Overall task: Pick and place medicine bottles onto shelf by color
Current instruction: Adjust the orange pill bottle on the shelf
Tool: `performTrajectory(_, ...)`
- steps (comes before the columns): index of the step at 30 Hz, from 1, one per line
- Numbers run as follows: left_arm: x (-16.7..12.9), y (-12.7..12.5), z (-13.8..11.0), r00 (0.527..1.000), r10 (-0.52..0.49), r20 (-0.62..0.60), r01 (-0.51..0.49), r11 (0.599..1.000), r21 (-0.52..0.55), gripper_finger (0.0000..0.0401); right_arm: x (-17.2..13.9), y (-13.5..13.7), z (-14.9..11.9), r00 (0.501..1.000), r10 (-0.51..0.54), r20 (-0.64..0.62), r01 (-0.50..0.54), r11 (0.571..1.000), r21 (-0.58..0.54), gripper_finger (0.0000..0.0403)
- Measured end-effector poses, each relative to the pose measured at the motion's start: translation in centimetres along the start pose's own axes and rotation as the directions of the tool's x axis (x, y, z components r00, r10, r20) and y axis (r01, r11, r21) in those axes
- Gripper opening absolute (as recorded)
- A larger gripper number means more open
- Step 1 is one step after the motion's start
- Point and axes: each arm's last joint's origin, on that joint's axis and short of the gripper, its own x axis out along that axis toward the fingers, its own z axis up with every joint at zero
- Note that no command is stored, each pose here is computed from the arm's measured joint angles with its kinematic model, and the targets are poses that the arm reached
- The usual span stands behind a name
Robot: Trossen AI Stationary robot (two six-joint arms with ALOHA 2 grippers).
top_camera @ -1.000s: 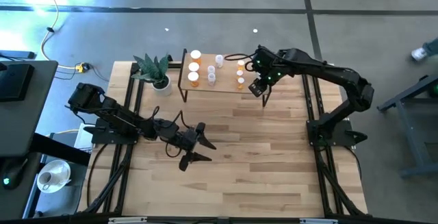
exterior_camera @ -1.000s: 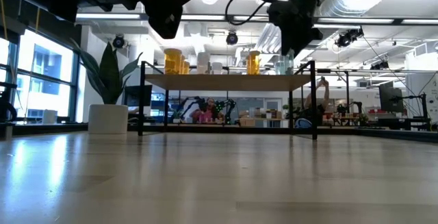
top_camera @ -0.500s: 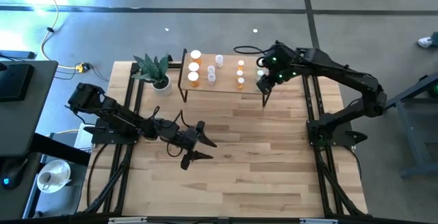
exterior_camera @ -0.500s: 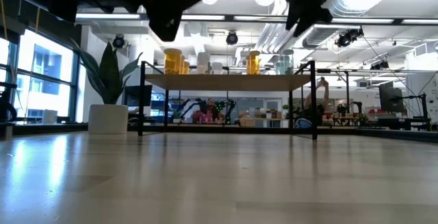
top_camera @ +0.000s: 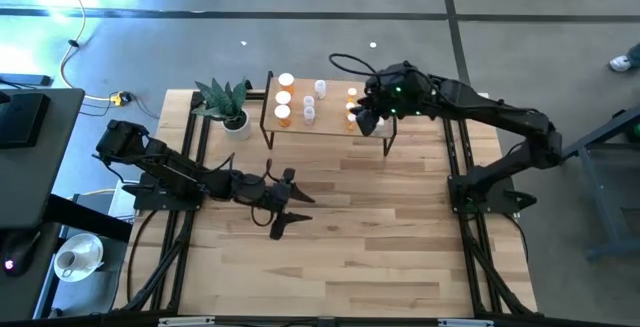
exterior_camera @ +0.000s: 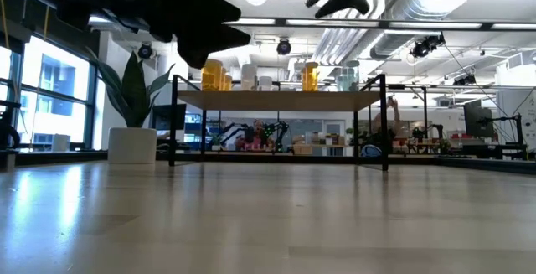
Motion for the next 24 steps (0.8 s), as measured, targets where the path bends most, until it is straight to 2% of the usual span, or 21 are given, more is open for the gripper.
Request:
performTrajectory(6,0.0,-0.3,-0.2,1.000,-0.011,-0.013,0.010,0.998,-0.064,0.0214,2.1,-0.5,-0.5,0.995,-0.067,-0.068,0.070,0.997,0.032,0.0167)
performTrajectory(15,-0.3,-2.1,-0.4,0.998,-0.053,-0.022,0.051,0.997,-0.056,0.0214,5.3,-1.0,-1.6,0.976,-0.110,-0.190,0.119,0.992,0.034,0.0167)
performTrajectory(24,-0.4,-2.8,-0.7,0.998,-0.045,-0.031,0.044,0.998,-0.047,0.0214,6.4,-1.2,-2.2,0.957,-0.172,-0.235,0.180,0.984,0.012,0.0167)
